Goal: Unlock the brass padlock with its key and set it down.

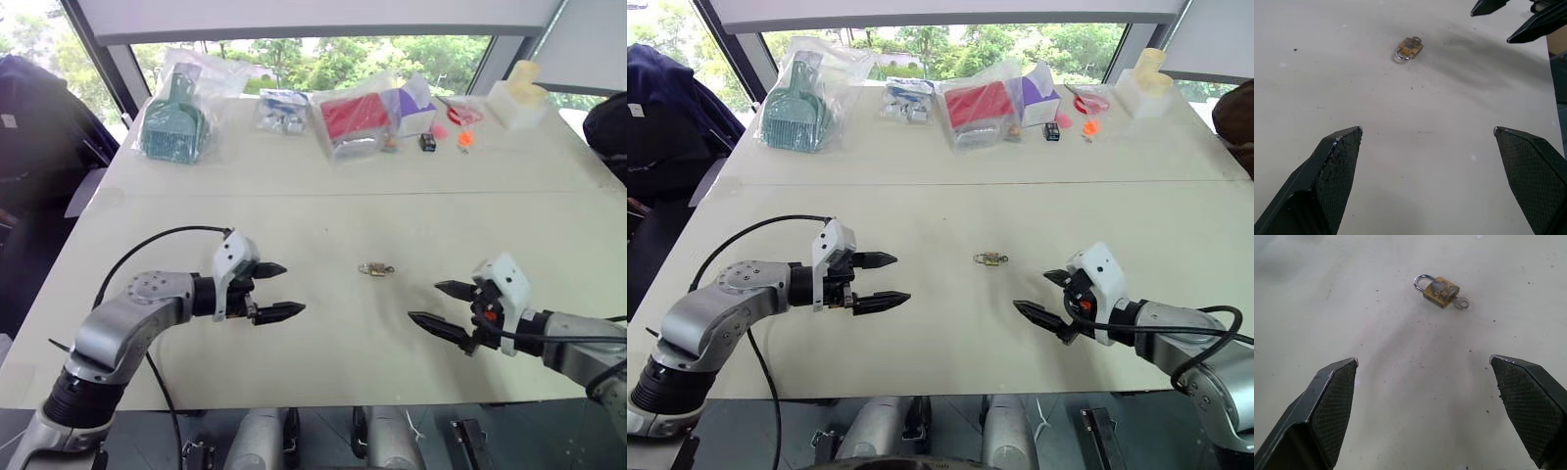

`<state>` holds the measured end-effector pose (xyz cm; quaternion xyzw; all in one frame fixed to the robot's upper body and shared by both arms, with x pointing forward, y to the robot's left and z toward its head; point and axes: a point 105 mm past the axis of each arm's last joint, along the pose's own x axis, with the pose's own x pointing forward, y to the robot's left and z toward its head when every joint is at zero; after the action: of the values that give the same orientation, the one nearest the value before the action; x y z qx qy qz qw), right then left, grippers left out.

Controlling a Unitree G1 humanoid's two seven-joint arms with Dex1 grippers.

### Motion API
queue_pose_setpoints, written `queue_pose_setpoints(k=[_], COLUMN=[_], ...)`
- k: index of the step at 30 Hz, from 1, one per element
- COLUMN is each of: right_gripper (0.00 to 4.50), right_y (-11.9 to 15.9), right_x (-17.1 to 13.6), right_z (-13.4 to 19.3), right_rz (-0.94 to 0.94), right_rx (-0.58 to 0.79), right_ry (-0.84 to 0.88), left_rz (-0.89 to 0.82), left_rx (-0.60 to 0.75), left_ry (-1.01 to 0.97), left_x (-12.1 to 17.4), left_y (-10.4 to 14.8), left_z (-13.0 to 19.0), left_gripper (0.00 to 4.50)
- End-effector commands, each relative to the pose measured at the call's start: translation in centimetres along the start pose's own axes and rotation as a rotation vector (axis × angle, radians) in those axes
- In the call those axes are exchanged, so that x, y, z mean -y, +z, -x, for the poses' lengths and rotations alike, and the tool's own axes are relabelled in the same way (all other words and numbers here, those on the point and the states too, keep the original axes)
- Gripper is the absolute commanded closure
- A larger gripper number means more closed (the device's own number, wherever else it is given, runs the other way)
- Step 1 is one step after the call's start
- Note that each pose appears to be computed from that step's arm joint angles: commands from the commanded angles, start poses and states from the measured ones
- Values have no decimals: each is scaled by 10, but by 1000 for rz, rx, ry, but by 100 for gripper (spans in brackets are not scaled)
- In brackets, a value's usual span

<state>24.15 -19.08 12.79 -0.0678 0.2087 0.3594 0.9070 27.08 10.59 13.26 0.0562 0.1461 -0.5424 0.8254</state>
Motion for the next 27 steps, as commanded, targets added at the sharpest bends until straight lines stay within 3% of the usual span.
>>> queue_pose_setpoints(k=[1,16,23,27], right_gripper=[2,2,2,2], right_y=[7,7,16,18], right_x=[0,-4,-1,8], right_z=[-1,-5,-11,-8], right_rz=[28,28,24,28], right_rx=[26,30,61,59], right_ry=[6,12,6,-29], left_rz=[-50,-45,-163,-247], left_rx=[48,41,-39,-70], left_ry=[9,20,57,11], left_x=[2,-2,-39,-59], left_y=[14,13,23,42], left_z=[4,2,5,-4], left_gripper=[0,0,0,0])
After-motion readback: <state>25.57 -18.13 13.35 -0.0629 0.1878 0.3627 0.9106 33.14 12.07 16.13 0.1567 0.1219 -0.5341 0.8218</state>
